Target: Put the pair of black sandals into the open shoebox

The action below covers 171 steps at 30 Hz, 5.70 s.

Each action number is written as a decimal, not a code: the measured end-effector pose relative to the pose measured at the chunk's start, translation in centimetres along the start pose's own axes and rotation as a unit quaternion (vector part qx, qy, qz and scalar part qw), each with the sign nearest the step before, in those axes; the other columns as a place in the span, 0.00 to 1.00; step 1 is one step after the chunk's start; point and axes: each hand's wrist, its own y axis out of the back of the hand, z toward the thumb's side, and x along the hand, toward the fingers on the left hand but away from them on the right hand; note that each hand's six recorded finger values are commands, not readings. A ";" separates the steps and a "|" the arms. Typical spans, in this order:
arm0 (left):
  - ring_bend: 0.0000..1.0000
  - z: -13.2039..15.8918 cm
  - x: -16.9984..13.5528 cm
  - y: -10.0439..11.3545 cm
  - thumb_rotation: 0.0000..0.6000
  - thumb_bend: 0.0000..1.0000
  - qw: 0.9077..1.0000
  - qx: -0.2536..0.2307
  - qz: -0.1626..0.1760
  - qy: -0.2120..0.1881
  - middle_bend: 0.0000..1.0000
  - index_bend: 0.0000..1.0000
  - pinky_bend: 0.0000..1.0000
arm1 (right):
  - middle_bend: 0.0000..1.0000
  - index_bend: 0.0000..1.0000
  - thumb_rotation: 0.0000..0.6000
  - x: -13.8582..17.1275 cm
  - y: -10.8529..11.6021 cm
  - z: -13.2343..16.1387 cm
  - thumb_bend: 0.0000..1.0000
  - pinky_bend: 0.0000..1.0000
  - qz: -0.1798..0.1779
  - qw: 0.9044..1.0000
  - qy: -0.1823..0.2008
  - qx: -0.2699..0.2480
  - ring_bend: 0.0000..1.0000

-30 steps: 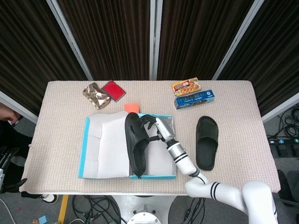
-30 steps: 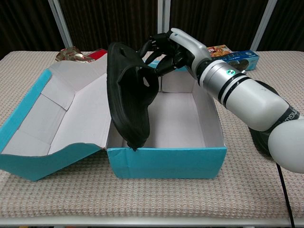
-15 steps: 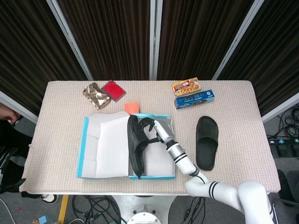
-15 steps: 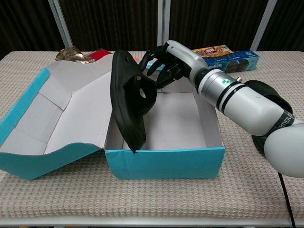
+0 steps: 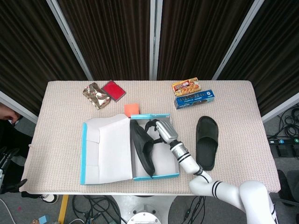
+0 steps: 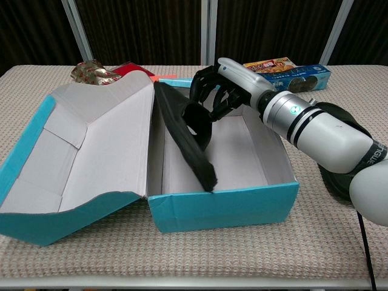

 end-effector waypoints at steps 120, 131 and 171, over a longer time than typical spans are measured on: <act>0.00 0.8 -0.1 -0.8 1.00 0.07 0.999 -0.036 -0.022 -0.010 0.14 0.11 0.10 | 0.10 0.02 1.00 9.5 14.0 -11.7 0.00 0.12 0.162 0.888 -0.311 0.296 0.00; 0.00 0.7 -0.2 -0.8 1.00 0.07 0.999 -0.039 -0.022 -0.009 0.14 0.11 0.10 | 0.12 0.02 1.00 9.4 13.2 -12.1 0.00 0.13 0.173 0.875 -0.328 0.310 0.02; 0.00 0.6 -0.4 -1.1 1.00 0.07 0.998 -0.044 -0.033 -0.006 0.14 0.11 0.11 | 0.44 0.49 1.00 8.1 12.7 -11.9 0.00 0.17 0.128 0.863 -0.319 0.370 0.18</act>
